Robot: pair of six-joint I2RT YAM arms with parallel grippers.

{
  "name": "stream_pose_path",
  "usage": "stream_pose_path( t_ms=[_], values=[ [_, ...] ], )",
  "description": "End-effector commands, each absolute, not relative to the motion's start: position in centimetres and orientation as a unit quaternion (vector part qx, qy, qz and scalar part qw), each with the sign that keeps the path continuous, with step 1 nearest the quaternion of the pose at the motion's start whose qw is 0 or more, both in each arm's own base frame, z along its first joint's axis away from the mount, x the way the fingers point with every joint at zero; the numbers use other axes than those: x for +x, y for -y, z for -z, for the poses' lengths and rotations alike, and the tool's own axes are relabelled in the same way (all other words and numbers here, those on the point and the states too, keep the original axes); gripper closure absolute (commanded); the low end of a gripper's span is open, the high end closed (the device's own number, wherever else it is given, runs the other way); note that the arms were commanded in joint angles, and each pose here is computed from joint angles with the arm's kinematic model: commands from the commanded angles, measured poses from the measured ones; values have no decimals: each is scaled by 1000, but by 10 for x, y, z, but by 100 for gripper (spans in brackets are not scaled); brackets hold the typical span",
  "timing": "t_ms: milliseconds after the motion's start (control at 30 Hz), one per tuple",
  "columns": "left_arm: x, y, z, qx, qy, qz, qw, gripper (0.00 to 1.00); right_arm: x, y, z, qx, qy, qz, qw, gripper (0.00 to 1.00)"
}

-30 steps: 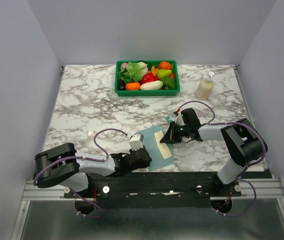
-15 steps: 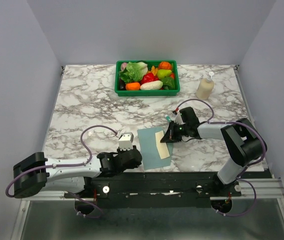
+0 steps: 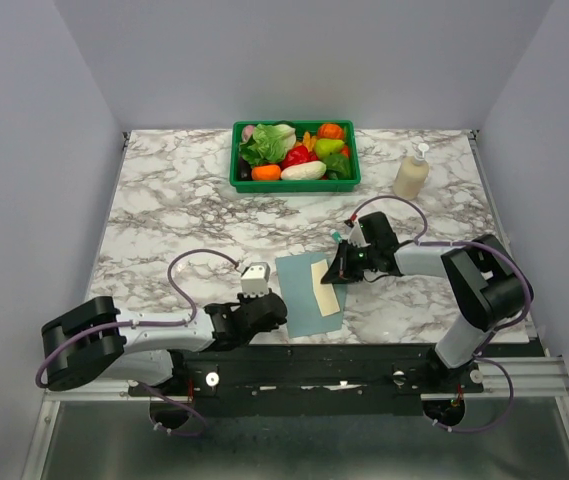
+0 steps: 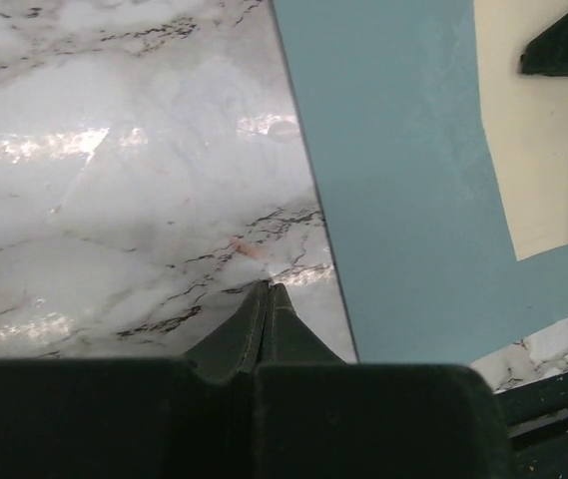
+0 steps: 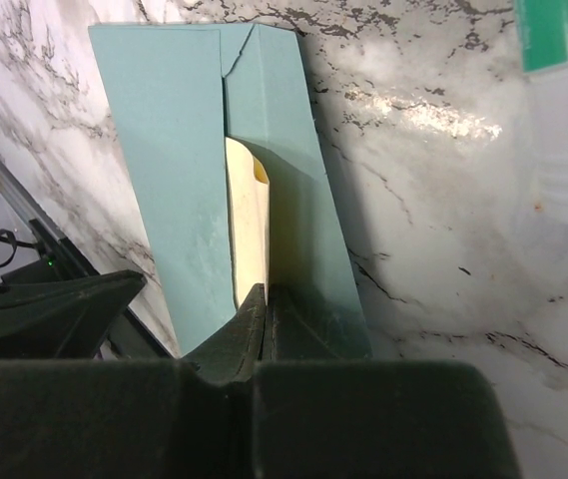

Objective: Place the letter into the envelope and seal it

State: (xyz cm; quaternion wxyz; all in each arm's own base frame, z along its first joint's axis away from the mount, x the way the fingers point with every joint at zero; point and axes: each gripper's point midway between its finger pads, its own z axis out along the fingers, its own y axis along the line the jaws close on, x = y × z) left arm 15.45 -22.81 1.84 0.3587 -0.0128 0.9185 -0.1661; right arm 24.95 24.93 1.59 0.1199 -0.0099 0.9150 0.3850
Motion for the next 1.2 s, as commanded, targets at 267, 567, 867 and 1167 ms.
stream_pose_path(
  t_ms=[267,567,867,1167],
  values=[
    [146,226,11,28,-934,137,328,100,250,-255,-4,-9,-923,-372,103,99],
    [143,230,13,29,-934,151,321,100,248,-265,2,-11,-926,-365,94,98],
    [140,233,14,28,-935,161,315,100,246,-272,7,-11,-930,-356,91,97],
    [139,225,16,26,-936,155,316,100,242,-271,7,-38,-935,-340,87,95]
  ],
)
